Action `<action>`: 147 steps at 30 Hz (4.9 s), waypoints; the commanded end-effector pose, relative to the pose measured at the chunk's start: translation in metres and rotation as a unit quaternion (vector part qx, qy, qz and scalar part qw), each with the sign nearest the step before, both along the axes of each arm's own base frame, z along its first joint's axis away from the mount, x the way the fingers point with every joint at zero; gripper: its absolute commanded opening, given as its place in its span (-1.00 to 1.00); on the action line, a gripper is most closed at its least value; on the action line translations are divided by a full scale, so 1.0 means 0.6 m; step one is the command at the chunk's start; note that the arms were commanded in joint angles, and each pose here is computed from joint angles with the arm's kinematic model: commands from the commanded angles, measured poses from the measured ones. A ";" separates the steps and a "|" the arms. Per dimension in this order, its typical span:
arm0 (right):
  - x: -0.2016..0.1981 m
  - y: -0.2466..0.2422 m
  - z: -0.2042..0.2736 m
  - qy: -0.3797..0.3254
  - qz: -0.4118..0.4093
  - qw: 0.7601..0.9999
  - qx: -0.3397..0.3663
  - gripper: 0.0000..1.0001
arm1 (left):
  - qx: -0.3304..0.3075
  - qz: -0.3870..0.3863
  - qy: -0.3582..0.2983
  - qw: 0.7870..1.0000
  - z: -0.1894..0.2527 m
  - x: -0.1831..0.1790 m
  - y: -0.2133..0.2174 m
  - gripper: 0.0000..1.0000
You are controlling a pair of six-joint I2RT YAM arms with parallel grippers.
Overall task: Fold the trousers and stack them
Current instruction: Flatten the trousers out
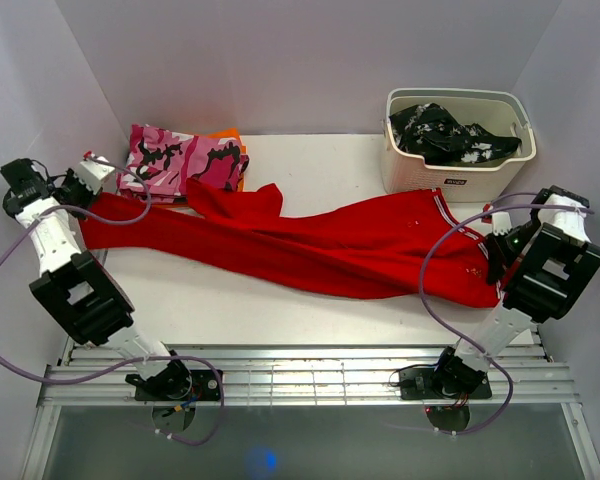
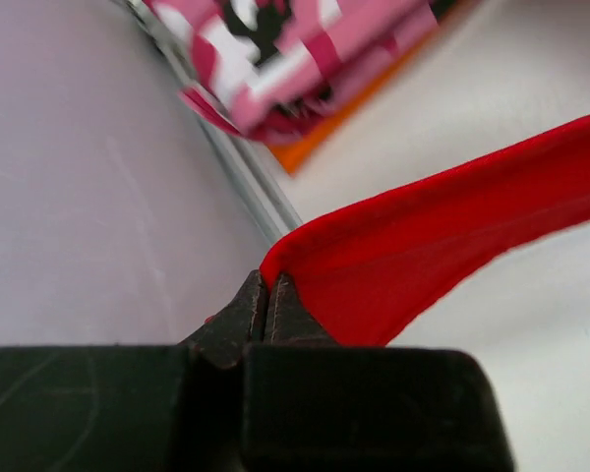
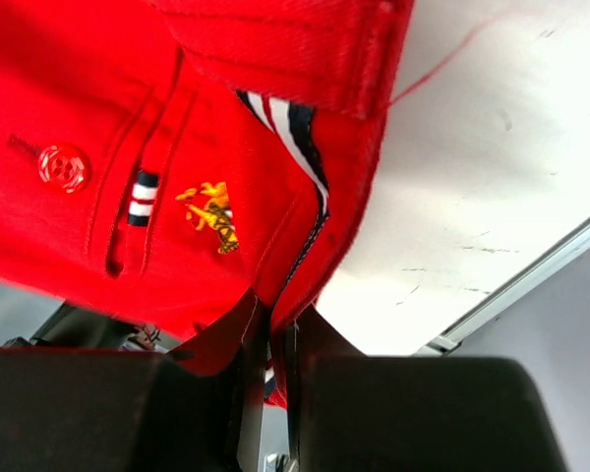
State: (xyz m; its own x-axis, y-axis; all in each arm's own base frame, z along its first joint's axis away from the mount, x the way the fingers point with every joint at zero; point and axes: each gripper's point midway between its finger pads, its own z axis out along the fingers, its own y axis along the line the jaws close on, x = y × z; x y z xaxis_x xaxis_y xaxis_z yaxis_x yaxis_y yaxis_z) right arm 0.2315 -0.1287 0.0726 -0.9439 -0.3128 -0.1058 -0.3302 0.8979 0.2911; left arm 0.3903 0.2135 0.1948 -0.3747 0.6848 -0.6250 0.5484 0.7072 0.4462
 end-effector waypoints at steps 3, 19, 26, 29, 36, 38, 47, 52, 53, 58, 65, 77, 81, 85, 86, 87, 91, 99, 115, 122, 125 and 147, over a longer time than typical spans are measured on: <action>0.021 -0.041 0.013 -0.038 0.020 0.998 -0.043 -0.84 | -0.004 0.026 -0.202 0.979 0.156 -0.008 0.026 -1.00; -0.097 -0.070 -0.080 0.047 0.112 0.986 -0.117 -0.85 | 0.012 0.031 -0.070 0.997 -0.164 -0.316 0.002 -1.00; -0.119 -0.084 -0.081 0.041 0.161 0.973 -0.160 -0.84 | 0.007 0.012 0.020 1.000 -0.160 -0.376 0.002 -0.68; -0.122 -0.088 -0.075 0.030 0.183 0.966 -0.178 -0.53 | -0.008 0.021 0.045 0.999 -0.144 -0.391 0.004 0.31; -0.024 -0.049 0.036 -0.107 0.163 0.974 -0.119 0.89 | -0.034 -0.016 -0.040 0.998 0.011 -0.308 -0.031 0.96; 0.031 -0.005 0.111 -0.174 0.167 0.968 -0.075 0.94 | -0.061 -0.050 -0.046 0.996 0.032 -0.271 -0.085 0.96; 0.203 0.383 0.300 -0.394 0.239 0.884 0.078 0.86 | -0.392 0.016 0.014 0.920 0.074 -0.165 -0.187 0.96; 0.244 0.774 0.331 -0.463 0.342 0.796 0.186 0.84 | -0.392 0.110 0.015 0.913 0.040 -0.167 -0.173 0.96; 0.244 0.865 0.327 -0.457 0.358 0.787 0.210 0.82 | -0.378 0.120 0.011 0.918 0.040 -0.174 -0.175 0.96; 0.197 1.116 0.235 -0.458 0.400 0.742 0.281 0.79 | -0.394 0.147 0.020 0.907 0.024 -0.184 -0.185 0.96; 0.209 1.186 0.136 -0.488 0.404 0.728 0.263 0.50 | -0.379 0.151 0.006 0.913 0.037 -0.184 -0.179 0.96; 0.138 1.068 0.271 -0.505 0.503 0.663 0.227 -0.85 | -0.376 0.130 -0.020 0.917 0.075 -0.159 -0.163 0.96; 0.036 0.974 0.281 -0.455 0.610 0.607 0.230 -0.85 | -0.346 0.079 -0.064 0.933 0.119 -0.147 -0.163 0.96; -0.060 0.837 0.232 -0.378 0.699 0.574 0.197 -0.85 | -0.323 0.038 -0.093 0.941 0.155 -0.138 -0.165 0.96; -0.070 0.808 0.212 -0.366 0.713 0.571 0.179 -0.84 | -0.316 0.026 -0.097 0.943 0.159 -0.138 -0.166 0.96; -0.084 0.777 0.217 -0.373 0.722 0.559 0.166 -0.84 | -0.305 0.012 -0.102 0.947 0.163 -0.138 -0.171 0.94; -0.147 0.636 0.058 -0.322 0.788 0.518 0.090 -0.85 | -0.239 -0.072 -0.106 0.962 0.163 -0.152 -0.214 0.82; -0.206 0.535 -0.077 -0.308 0.803 0.509 0.027 -0.85 | -0.171 -0.273 0.043 0.946 0.060 -0.215 -0.427 0.64; -0.187 0.553 -0.077 -0.328 0.787 0.522 0.013 -0.84 | -0.113 -0.239 0.197 0.944 -0.142 -0.087 -0.717 0.78; -0.185 0.552 -0.075 -0.332 0.778 0.533 0.010 -0.85 | -0.100 -0.198 0.208 0.953 -0.215 -0.056 -0.765 0.75; -0.184 0.551 -0.077 -0.333 0.773 0.540 0.008 -0.84 | -0.083 -0.184 0.228 0.952 -0.258 -0.069 -0.770 0.72; 0.014 0.441 0.160 -0.471 0.419 0.775 -0.044 0.89 | -0.117 0.025 0.108 0.987 -0.032 -0.057 -0.559 -1.00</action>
